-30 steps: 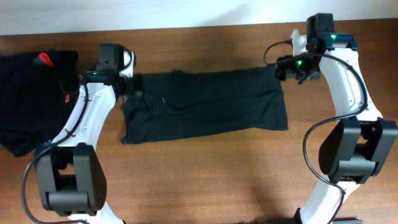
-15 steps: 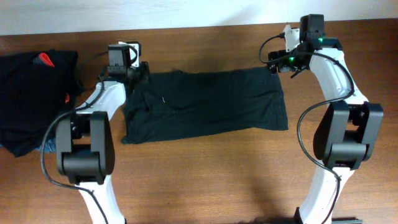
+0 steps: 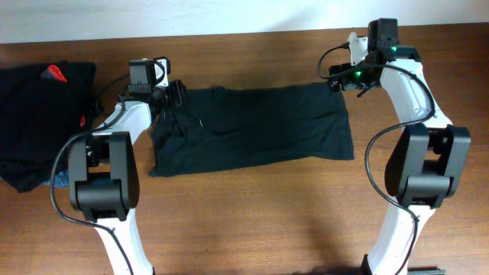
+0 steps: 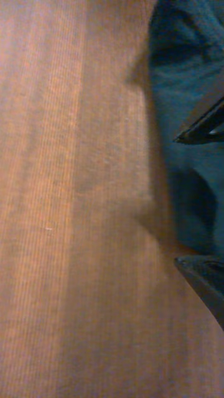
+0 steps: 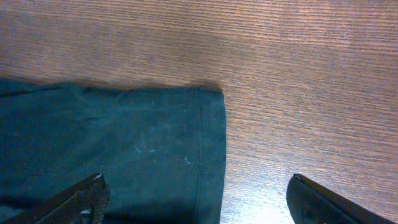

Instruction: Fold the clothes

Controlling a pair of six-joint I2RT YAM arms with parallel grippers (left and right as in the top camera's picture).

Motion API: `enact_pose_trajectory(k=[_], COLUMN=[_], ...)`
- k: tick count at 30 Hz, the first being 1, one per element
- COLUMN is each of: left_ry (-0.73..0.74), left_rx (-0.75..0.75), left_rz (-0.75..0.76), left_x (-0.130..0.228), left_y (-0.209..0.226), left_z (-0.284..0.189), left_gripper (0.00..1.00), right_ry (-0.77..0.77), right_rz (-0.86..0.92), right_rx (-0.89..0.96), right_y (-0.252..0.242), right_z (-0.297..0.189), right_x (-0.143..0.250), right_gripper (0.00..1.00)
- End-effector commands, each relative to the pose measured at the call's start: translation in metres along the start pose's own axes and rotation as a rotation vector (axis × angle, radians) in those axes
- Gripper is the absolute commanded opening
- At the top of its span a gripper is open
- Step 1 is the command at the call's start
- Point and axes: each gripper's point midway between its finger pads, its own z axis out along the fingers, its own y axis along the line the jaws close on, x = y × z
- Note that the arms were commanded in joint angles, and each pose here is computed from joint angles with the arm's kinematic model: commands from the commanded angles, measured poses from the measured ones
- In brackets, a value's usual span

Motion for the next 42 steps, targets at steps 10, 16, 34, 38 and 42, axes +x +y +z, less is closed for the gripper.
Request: enact_pose_trajectory(k=[10, 16, 34, 38, 42], left_ry=[0.006, 0.009, -0.021, -0.024, -0.004], left_rx=[-0.003, 0.002, 0.101, 0.141, 0.185], left_rz=[-0.02, -0.019, -0.017, -0.014, -0.017], left_x=[0.004, 0.005, -0.018, -0.021, -0.016], left_y=[0.003, 0.002, -0.009, -0.017, -0.025], left_z=[0.005, 0.006, -0.025, -0.031, -0.032], left_gripper=[0.56, 0.06, 0.0, 0.0, 0.0], right_ry=[0.009, 0.009, -0.054, -0.049, -0.038], right_rz=[0.002, 0.002, -0.009, -0.006, -0.004], right_rx=[-0.016, -0.016, -0.013, -0.066, -0.068], right_y=[0.001, 0.001, -0.001, 0.004, 0.0], right_z=[-0.001, -0.001, 0.002, 0.027, 0.059], right_x=[0.002, 0.002, -0.014, -0.011, -0.005], right_gripper=[0.96, 0.92, 0.92, 0.93, 0.91])
